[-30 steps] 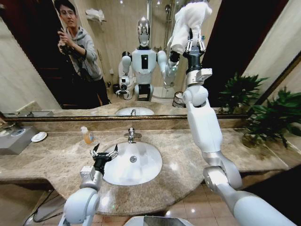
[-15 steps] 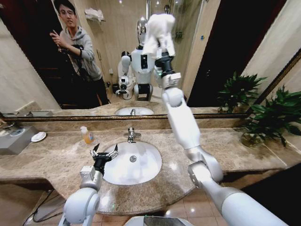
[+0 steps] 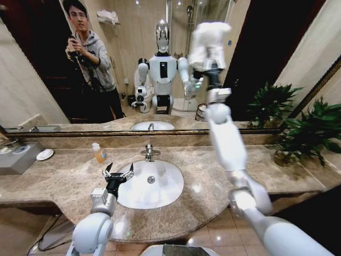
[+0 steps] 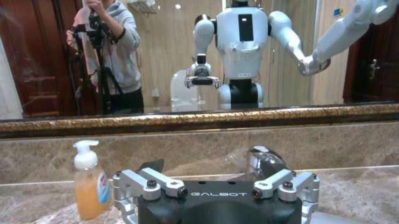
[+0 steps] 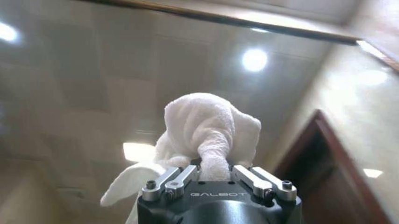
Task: Pick up the towel from the sink counter and wipe the mirror surface.
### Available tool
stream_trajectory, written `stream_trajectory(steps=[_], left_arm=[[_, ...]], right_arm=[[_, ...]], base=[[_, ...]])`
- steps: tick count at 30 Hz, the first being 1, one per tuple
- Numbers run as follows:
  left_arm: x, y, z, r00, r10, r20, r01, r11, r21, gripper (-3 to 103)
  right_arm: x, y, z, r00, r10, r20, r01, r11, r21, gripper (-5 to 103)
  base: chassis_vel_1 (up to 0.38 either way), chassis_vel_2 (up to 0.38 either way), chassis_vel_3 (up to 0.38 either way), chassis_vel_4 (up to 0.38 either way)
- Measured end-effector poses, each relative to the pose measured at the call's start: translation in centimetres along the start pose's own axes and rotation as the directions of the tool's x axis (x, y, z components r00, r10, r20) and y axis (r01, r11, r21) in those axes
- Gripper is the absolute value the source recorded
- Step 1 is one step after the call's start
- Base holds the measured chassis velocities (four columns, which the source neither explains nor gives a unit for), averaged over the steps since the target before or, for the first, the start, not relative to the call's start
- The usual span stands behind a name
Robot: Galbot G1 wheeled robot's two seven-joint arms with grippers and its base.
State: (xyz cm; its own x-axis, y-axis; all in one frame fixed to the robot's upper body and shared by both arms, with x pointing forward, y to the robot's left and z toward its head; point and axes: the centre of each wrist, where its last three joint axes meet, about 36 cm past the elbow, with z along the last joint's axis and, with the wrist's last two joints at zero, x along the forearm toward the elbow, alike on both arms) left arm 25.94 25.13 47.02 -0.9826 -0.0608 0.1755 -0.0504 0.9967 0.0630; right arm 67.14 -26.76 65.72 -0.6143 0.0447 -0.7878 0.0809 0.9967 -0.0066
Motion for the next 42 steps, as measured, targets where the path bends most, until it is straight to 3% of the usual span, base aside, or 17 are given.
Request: stream_trajectory(steps=[4, 7, 8, 11, 12, 15, 18, 24, 26, 27, 30, 31, 34, 38, 39, 41, 42], left_arm=[[0.0, 0.0, 0.0, 1.000, 0.000, 0.000, 0.000, 1.000, 0.000, 100], [0.0, 0.0, 0.0, 1.000, 0.000, 0.000, 0.000, 1.000, 0.000, 100], [0.0, 0.0, 0.0, 1.000, 0.000, 0.000, 0.000, 1.000, 0.000, 100], [0.0, 0.0, 0.0, 1.000, 0.000, 0.000, 0.000, 1.000, 0.000, 100], [0.0, 0.0, 0.0, 1.000, 0.000, 0.000, 0.000, 1.000, 0.000, 100], [0.0, 0.0, 0.0, 1.000, 0.000, 0.000, 0.000, 1.000, 0.000, 100], [0.0, 0.0, 0.0, 1.000, 0.000, 0.000, 0.000, 1.000, 0.000, 100], [0.0, 0.0, 0.0, 1.000, 0.000, 0.000, 0.000, 1.000, 0.000, 100], [0.0, 0.0, 0.0, 1.000, 0.000, 0.000, 0.000, 1.000, 0.000, 100], [0.0, 0.0, 0.0, 1.000, 0.000, 0.000, 0.000, 1.000, 0.000, 100], [0.0, 0.0, 0.0, 1.000, 0.000, 0.000, 0.000, 1.000, 0.000, 100], [0.0, 0.0, 0.0, 1.000, 0.000, 0.000, 0.000, 1.000, 0.000, 100], [0.0, 0.0, 0.0, 1.000, 0.000, 0.000, 0.000, 1.000, 0.000, 100], [0.0, 0.0, 0.0, 1.000, 0.000, 0.000, 0.000, 1.000, 0.000, 100], [0.0, 0.0, 0.0, 1.000, 0.000, 0.000, 0.000, 1.000, 0.000, 100], [0.0, 0.0, 0.0, 1.000, 0.000, 0.000, 0.000, 1.000, 0.000, 100], [0.0, 0.0, 0.0, 1.000, 0.000, 0.000, 0.000, 1.000, 0.000, 100]], right_arm=[[0.0, 0.6, 0.1, 1.000, 0.006, -0.006, -0.006, 1.000, -0.018, 14], [0.9, 5.8, -0.3, 0.999, -0.053, -0.006, 0.053, 0.997, -0.064, 14], [0.9, 5.8, -0.3, 0.999, -0.053, -0.006, 0.053, 0.997, -0.064, 14], [2.4, 12.0, -0.5, 0.991, -0.132, 0.001, 0.132, 0.985, -0.112, 14], [2.4, 12.0, -0.5, 0.991, -0.132, 0.001, 0.132, 0.985, -0.112, 14], [4.1, 16.5, -0.6, 0.974, -0.222, 0.042, 0.225, 0.966, -0.129, 14], [5.2, 17.4, -0.4, 0.965, -0.254, 0.061, 0.260, 0.957, -0.127, 14], [6.6, 14.6, 0.9, 0.979, -0.202, 0.040, 0.205, 0.971, -0.123, 14], [7.5, 9.4, 2.5, 0.991, -0.132, 0.009, 0.132, 0.988, -0.080, 14], [7.5, 9.4, 2.5, 0.991, -0.132, 0.009, 0.132, 0.988, -0.080, 14], [8.2, 1.3, 4.3, 0.999, -0.021, -0.033, 0.020, 1.000, -0.005, 14], [8.2, 1.3, 4.3, 0.999, -0.021, -0.033, 0.020, 1.000, -0.005, 14], [8.4, -3.1, 5.0, 0.998, 0.039, -0.043, -0.037, 0.999, 0.037, 14], [9.1, -3.1, 5.4, 0.998, 0.038, -0.048, -0.037, 0.999, 0.035, 14], [10.3, -1.0, 5.7, 0.998, 0.016, -0.056, -0.015, 1.000, 0.012, 14], [10.7, -0.1, 5.9, 0.998, 0.005, -0.058, -0.005, 1.000, 0.002, 14], [11.9, 2.2, 6.2, 0.998, -0.024, -0.062, 0.023, 0.999, -0.024, 14]], base=[[0.000, 0.000, 0.000, 0.000], [0.000, 0.000, 0.000, 0.000], [0.000, 0.000, 0.000, 0.000], [0.000, 0.000, 0.000, 0.000], [0.000, 0.000, 0.000, 0.000], [0.000, 0.000, 0.000, 0.000], [0.000, 0.000, 0.000, 0.000], [0.000, 0.000, 0.000, 0.000], [0.000, 0.000, 0.000, 0.000], [0.000, 0.000, 0.000, 0.000], [0.000, 0.000, 0.000, 0.000], [0.000, 0.000, 0.000, 0.000], [0.000, 0.000, 0.000, 0.000], [0.000, 0.000, 0.000, 0.000], [0.000, 0.000, 0.000, 0.000], [0.000, 0.000, 0.000, 0.000], [0.000, 0.000, 0.000, 0.000]])
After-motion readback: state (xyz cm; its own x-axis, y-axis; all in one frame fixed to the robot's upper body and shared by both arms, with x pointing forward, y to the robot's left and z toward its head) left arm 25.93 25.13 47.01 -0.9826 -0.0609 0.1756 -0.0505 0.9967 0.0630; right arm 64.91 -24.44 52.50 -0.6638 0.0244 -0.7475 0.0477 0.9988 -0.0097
